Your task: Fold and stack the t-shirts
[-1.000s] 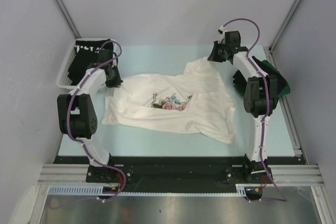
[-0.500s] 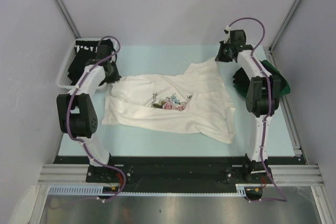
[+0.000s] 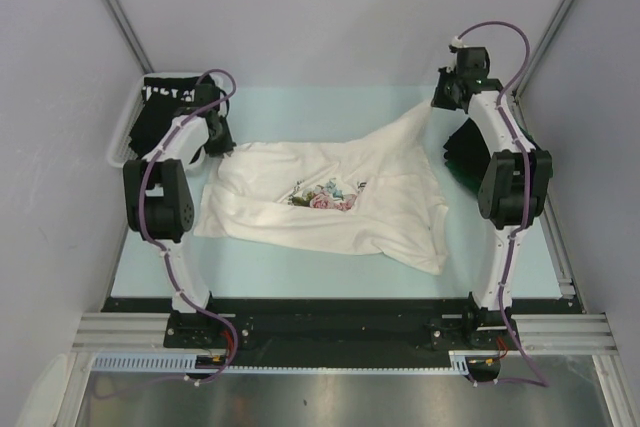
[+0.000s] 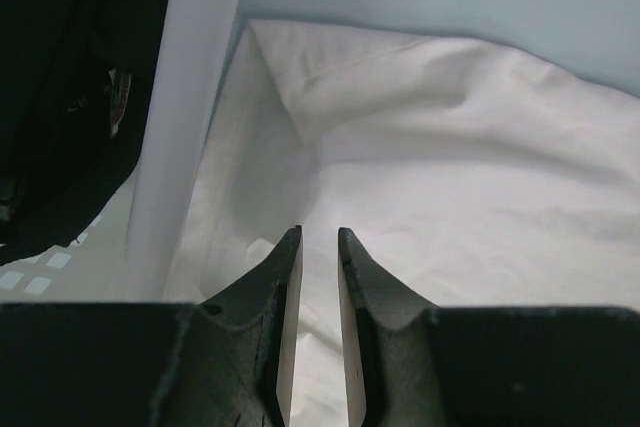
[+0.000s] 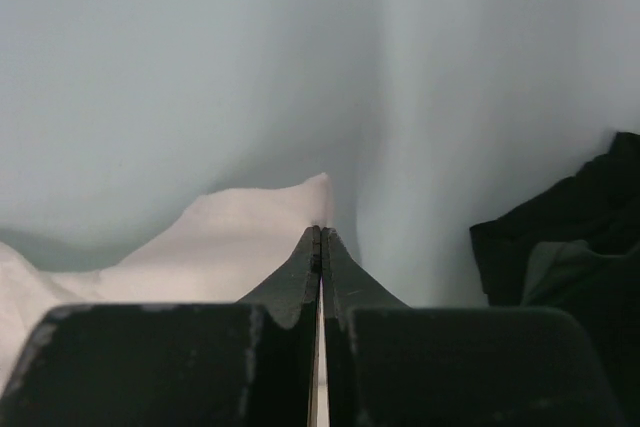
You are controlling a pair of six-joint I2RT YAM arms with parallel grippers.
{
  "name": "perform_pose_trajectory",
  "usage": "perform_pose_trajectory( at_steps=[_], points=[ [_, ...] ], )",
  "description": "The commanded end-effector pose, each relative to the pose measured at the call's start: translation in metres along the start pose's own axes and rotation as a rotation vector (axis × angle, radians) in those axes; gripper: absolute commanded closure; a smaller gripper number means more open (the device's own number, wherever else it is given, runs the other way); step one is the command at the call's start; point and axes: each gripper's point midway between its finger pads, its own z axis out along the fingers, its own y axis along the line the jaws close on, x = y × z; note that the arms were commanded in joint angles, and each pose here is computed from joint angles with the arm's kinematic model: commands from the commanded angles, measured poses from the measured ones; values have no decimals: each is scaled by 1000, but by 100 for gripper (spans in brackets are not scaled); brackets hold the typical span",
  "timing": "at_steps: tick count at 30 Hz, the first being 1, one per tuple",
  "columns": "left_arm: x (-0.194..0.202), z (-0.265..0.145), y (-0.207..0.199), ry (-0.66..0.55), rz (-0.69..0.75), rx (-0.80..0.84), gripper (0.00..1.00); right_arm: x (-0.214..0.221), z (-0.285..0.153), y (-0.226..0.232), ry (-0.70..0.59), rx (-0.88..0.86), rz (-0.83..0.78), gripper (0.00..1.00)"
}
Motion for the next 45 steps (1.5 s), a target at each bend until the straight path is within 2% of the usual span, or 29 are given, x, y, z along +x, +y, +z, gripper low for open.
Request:
perform_pose_trajectory(
  at_steps=[1,11,24,36,45],
  points=[
    [-29,-7,-2,-69,-9,-3,75,-45,-38,-11,-111,75,-29,100],
    [-52,9,-6,-109,-15,-21,75,-34,-39,-29,-59,133,-27,100],
    [-73,56,-6,-81,-40,-91,73,-37,-54,-30,-58,145,-34,100],
    [-45,70,15,15,-26,-203,71,-29,-50,-27,-44,125,-10,100],
    [-26,71,34,73,1,-302,59,-28,-47,-20,-47,85,13,100]
  ],
)
